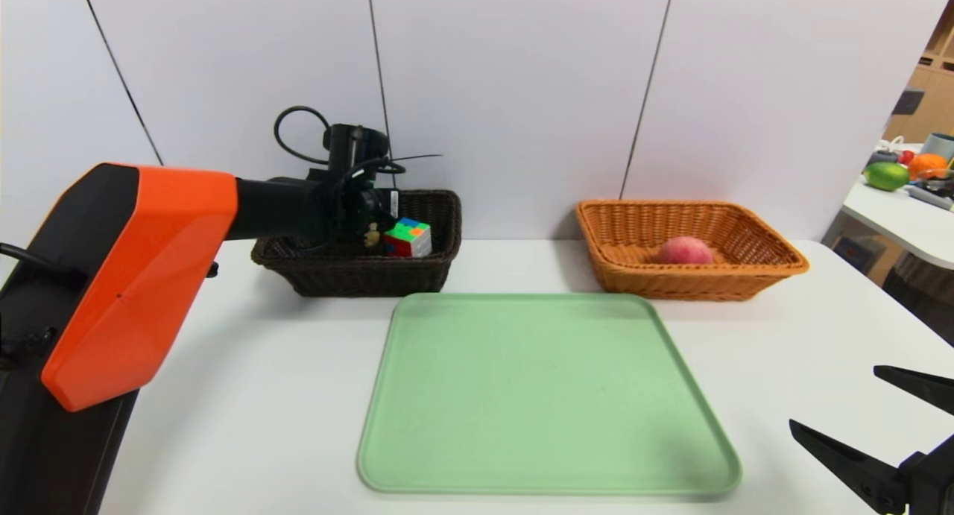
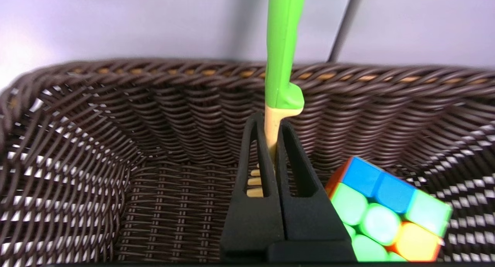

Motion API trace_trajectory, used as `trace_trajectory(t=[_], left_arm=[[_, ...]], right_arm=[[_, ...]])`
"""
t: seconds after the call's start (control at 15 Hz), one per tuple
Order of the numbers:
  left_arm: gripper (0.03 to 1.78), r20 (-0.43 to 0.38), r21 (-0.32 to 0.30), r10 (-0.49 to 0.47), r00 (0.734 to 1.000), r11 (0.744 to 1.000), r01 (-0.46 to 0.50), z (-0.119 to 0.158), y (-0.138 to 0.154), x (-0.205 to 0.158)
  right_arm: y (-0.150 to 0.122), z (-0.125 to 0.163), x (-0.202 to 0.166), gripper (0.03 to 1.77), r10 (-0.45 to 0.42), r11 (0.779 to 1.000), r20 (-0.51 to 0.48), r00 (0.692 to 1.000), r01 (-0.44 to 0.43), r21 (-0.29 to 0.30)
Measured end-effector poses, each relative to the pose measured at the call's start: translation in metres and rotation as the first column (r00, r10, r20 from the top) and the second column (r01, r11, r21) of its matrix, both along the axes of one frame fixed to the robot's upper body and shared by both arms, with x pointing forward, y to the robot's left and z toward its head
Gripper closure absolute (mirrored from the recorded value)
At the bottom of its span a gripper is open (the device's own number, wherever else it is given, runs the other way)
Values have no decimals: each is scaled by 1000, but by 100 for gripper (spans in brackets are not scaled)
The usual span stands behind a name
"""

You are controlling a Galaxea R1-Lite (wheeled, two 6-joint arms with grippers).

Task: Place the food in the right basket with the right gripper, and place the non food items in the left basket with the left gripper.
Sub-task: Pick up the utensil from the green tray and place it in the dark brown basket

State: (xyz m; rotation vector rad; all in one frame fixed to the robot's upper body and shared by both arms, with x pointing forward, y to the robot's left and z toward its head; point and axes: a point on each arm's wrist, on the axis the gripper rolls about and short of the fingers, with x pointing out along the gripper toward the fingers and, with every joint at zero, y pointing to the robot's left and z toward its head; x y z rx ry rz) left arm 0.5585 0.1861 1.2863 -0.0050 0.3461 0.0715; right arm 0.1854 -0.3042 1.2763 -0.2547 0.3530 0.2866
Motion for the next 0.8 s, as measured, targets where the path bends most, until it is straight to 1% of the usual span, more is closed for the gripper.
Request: trace_trajectory(t=[0.27, 0.4, 0.53, 0.67, 0.8], left_arm=[[176, -30, 8, 18, 999, 1000, -17, -10, 5, 2], [142, -49, 11, 16, 999, 1000, -16, -14, 6, -1], [112, -62, 13, 17, 998, 1000, -17, -16, 8, -5], [90, -59, 8, 19, 998, 1000, -18, -12, 8, -8], [72, -59, 6, 19, 998, 1000, -19, -8, 9, -13]], right_arm=[[1, 0, 1, 11, 4, 1000, -4, 1000, -4, -5], [1, 0, 1, 11, 3, 1000, -5, 1000, -4, -6], [1, -1, 1, 11, 3, 1000, -7, 1000, -3, -6], [1, -1, 1, 10, 3, 1000, -8, 1000, -3, -7], [1, -1, 1, 10, 3, 1000, -7, 1000, -3, -7]])
